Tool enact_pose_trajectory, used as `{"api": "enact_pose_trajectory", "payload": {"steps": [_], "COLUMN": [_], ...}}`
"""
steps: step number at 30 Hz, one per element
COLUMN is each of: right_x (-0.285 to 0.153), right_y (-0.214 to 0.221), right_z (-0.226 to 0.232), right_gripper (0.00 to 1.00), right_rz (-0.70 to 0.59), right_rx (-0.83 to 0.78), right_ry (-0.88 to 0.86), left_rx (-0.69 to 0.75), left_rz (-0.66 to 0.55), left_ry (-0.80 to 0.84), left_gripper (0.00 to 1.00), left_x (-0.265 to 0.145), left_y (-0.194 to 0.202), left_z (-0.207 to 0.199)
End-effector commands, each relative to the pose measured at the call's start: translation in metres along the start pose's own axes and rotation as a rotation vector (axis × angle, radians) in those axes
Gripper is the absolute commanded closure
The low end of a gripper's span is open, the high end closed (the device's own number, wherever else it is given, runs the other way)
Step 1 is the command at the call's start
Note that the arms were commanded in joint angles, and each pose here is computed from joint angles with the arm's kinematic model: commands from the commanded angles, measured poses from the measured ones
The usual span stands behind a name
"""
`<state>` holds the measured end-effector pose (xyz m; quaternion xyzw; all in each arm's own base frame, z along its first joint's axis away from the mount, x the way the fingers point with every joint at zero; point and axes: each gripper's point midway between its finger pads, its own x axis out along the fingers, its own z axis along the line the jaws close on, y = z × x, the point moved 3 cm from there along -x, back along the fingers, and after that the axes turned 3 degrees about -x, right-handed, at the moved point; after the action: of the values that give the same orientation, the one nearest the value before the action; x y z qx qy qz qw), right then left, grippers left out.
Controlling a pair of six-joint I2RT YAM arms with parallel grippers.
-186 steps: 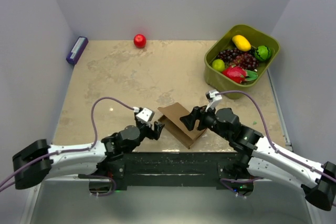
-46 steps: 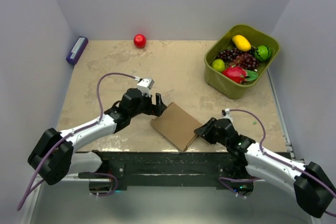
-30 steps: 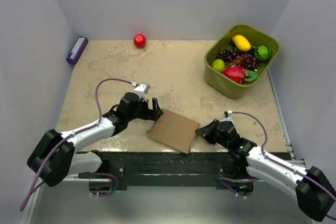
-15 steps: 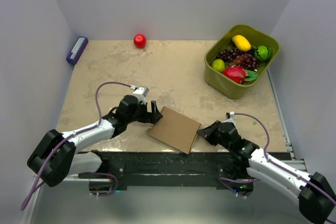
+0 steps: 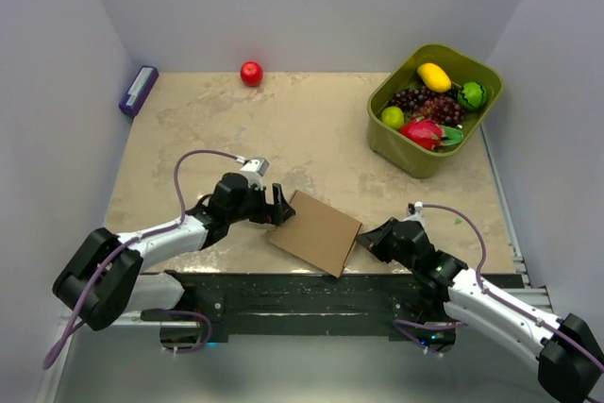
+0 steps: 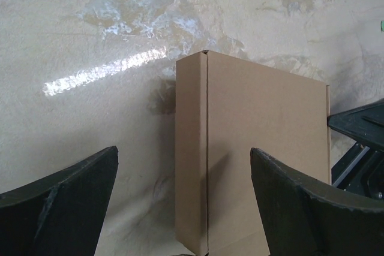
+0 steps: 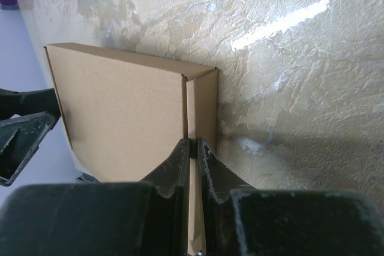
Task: Fold the paper box
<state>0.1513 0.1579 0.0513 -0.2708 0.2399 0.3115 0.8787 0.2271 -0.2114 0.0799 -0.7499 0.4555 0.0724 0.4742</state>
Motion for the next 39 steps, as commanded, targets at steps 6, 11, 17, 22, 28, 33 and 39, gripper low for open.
{"api": "enact_pose_trajectory", "payload": {"steps": [6,11,17,22,28,33,39], "right_x": [0.001,0.001,0.000,-0.001,-0.009,-0.019,-0.018], "right_y": [0.005,0.003,-0.002,-0.011,-0.030,-0.031,0.008], "right_z": [-0.046,-0.045,-0.035,-0.015,0.042,0.097,0.133], "right_gripper": [1.00,1.00,1.00,0.95,0.49,0.24,0.20], "right_rz": [-0.007,-0.013,-0.028,-0.050,-0.115,-0.145,-0.122], "right_rx": [-0.036,-0.040,-0.077,-0.156,-0.341,-0.607,-0.867], "right_ry": [0.173,0.172,0.151,0.099,-0.075,-0.219,-0.207], "left_rx": [-0.091,-0.132,-0.136,-0.160,-0.187,-0.186,-0.252], "left_rz": [0.068,0.099,0.083,0.107,0.162,0.169,0.211], "left_ry": [0.177,0.261,0.293,0.311,0.326,0.291,0.276], "left_gripper": [0.08,0.14,0.35,0.64,0.77,0.79,0.79], "left_x": [0.007,0.009,0.008,0.012,0.013,0.013,0.009], "left_y": [0.018,0.026,0.019,0.020,0.022,0.010,0.005], "left_z": [-0.018,-0.028,-0.035,-0.038,-0.043,-0.042,-0.027]}}
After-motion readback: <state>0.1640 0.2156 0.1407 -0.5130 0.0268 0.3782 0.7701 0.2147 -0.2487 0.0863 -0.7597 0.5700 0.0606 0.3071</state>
